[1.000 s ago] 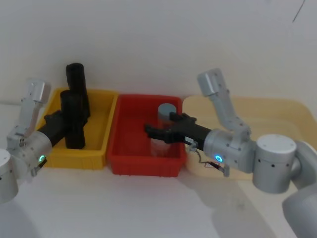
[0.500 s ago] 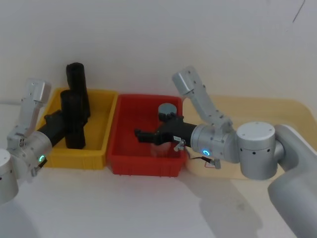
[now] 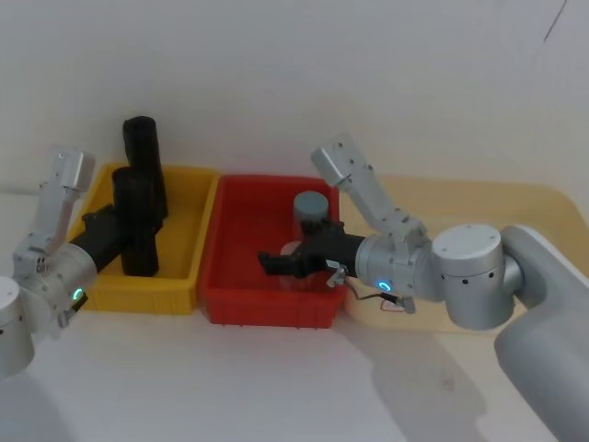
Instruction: Pick up the garbage bag with the one hand and transfer it to the other hand.
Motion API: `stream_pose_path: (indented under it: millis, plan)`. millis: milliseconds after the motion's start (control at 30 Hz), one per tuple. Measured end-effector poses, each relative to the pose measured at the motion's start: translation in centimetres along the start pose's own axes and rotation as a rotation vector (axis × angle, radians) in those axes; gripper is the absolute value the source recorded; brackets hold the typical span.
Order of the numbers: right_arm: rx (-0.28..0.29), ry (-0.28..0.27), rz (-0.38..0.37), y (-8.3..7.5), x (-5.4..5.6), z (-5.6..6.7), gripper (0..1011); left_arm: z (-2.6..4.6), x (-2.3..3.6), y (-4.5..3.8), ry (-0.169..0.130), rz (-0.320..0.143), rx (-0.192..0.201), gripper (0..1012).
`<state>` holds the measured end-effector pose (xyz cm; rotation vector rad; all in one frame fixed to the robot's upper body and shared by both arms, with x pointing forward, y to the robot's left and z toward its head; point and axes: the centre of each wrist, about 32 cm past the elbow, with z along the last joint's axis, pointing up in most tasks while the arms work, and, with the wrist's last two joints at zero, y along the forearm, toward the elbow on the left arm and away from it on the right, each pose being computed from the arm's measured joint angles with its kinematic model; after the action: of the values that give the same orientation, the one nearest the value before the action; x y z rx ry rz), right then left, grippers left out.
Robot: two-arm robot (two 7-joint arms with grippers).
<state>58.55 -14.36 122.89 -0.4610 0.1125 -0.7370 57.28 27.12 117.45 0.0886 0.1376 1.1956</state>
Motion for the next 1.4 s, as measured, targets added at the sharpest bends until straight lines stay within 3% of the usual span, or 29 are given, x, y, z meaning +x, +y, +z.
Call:
stream_pose_path:
  millis: [467,1000,1233,1400]
  plan:
    - [-0.05,-0.006,-0.008,0.2,0.6,-0.7,1000,0.0,0.0,0.0,0.0,0.0,0.0,487]
    - [-0.063,0.003,-0.017,0.2,0.9,-1.1,999,0.0,0.0,0.0,0.0,0.0,0.0,487]
    - [-0.065,0.006,-0.019,0.2,0.9,-1.2,865,0.0,0.0,0.0,0.0,0.0,0.0,487]
    - [-0.066,0.007,-0.02,0.2,0.9,-1.3,713,0.0,0.0,0.0,0.0,0.0,0.0,487]
